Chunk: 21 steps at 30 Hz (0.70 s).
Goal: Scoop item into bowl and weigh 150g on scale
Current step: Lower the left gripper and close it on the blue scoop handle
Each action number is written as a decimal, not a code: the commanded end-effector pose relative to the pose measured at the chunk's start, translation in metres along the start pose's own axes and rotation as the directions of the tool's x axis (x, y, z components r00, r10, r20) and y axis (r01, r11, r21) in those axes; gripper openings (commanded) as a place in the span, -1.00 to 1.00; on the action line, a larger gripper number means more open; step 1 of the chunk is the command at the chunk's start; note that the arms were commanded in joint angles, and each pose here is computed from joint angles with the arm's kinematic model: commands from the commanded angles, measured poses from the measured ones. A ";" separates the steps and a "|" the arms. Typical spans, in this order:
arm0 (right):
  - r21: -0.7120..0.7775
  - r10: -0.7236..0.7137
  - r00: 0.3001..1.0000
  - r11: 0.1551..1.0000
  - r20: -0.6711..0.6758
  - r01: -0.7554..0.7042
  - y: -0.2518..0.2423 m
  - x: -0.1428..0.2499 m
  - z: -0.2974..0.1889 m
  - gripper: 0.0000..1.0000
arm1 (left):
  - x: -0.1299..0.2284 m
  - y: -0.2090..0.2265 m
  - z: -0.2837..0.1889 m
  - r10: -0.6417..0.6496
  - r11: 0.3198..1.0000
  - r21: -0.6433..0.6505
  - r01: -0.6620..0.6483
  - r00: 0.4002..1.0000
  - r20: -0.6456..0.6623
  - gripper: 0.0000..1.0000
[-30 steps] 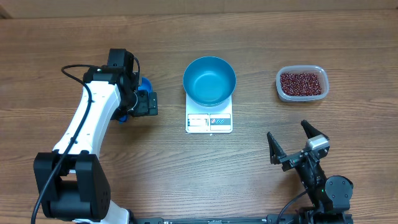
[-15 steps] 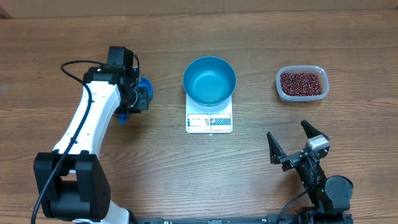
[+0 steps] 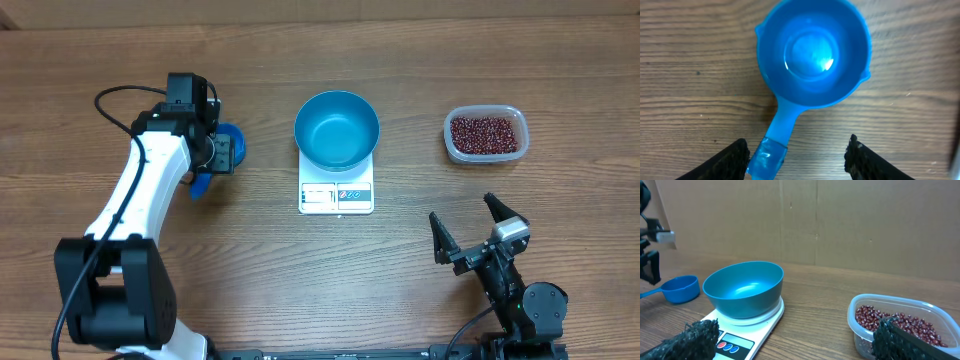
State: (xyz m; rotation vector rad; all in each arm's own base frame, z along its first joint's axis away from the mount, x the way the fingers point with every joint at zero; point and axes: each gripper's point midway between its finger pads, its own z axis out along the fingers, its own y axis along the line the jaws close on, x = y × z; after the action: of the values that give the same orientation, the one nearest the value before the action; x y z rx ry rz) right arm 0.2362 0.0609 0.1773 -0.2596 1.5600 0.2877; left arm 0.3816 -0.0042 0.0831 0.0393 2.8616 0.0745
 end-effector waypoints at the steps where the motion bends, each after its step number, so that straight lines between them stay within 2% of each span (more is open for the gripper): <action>1: 0.001 -0.003 1.000 1.000 0.005 0.003 0.000 0.002 0.000 1.00 | 0.014 -0.002 0.028 0.088 0.996 0.021 -0.087 0.992 -0.087 0.32; 7: 0.001 -0.003 1.000 1.000 0.005 0.003 0.000 0.002 0.000 1.00 | 0.033 -0.007 0.057 0.117 0.993 0.050 -0.110 0.975 -0.187 0.23; 15: 0.001 -0.003 1.000 1.000 0.005 0.003 0.000 0.002 0.000 1.00 | 0.031 -0.015 0.052 0.116 0.991 0.093 -0.101 0.978 -0.172 0.03; 21: 0.001 -0.003 1.000 1.000 0.005 0.003 0.000 0.002 0.000 1.00 | 0.021 -0.016 0.044 0.069 0.994 0.091 -0.056 0.988 -0.141 0.03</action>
State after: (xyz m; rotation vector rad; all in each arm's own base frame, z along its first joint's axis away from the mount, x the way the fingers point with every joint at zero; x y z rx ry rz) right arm 0.2362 0.0608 0.1773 -0.2593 1.5600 0.2874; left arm 0.3661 -0.0130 0.0180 0.1790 3.0528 0.0032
